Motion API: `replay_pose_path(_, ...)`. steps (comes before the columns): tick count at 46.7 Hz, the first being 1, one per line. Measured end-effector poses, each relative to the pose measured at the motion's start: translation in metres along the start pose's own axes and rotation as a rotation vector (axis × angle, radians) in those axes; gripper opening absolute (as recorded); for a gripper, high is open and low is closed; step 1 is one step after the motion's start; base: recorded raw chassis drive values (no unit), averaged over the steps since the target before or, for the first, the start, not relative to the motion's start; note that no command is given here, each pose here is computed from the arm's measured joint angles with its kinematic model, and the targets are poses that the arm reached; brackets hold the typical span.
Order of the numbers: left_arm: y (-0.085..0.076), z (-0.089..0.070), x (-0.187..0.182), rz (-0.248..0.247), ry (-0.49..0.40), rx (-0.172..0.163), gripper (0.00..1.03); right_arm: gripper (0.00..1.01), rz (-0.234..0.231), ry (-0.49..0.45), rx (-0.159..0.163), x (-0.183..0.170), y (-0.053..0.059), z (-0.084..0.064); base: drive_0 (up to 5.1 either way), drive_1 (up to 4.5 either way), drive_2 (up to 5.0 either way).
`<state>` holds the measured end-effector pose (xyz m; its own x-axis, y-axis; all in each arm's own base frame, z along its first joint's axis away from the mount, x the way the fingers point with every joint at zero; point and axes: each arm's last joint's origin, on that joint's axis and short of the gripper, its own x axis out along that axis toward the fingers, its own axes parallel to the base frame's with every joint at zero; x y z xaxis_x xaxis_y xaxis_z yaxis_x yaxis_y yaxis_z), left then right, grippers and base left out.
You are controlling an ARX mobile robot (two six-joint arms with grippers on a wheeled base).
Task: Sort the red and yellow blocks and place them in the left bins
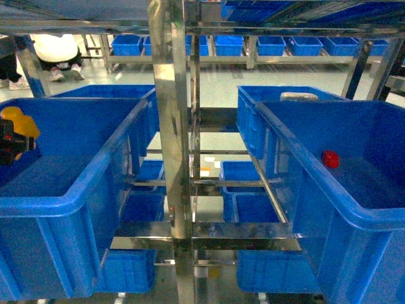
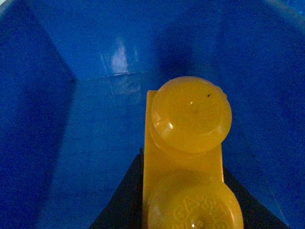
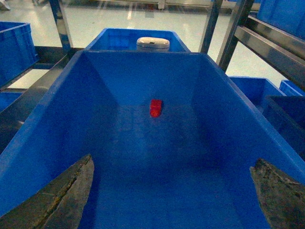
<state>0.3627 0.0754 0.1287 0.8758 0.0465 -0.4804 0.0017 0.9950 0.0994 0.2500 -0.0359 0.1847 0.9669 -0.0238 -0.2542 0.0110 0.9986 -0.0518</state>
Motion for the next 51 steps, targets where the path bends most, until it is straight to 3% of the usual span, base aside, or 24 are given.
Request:
replay_pose_path(8,0.015,0.007,0.012,0.024,0.002,0.006,0.26,0.98,0.000,0.000,0.000,0.000,0.000,0.000,0.0,0.00,0.0)
replay_pose_path(18,0.023,0.016,0.021,0.019,0.025,0.021,0.26,0.98,0.000,0.000,0.000,0.000,0.000,0.000,0.0,0.00,0.0)
replay_pose_path(26,0.018,0.015,0.027,-0.030,0.090,0.021,0.26,0.98,0.000,0.000,0.000,0.000,0.000,0.000,0.0,0.00,0.0)
replay_pose_path(36,0.010,0.019,0.030,-0.031,0.046,0.039,0.26,0.98,0.000,0.000,0.000,0.000,0.000,0.000,0.0,0.00,0.0)
replay_pose_path(45,0.003,0.005,0.028,-0.043,0.073,0.036,0.59,0.98,0.000,0.000,0.000,0.000,0.000,0.000,0.0,0.00,0.0)
replay_pose_path(51,-0.002,0.002,0.024,-0.084,0.076,0.003,0.82,0.98,0.000,0.000,0.000,0.000,0.000,0.000,0.0,0.00,0.0)
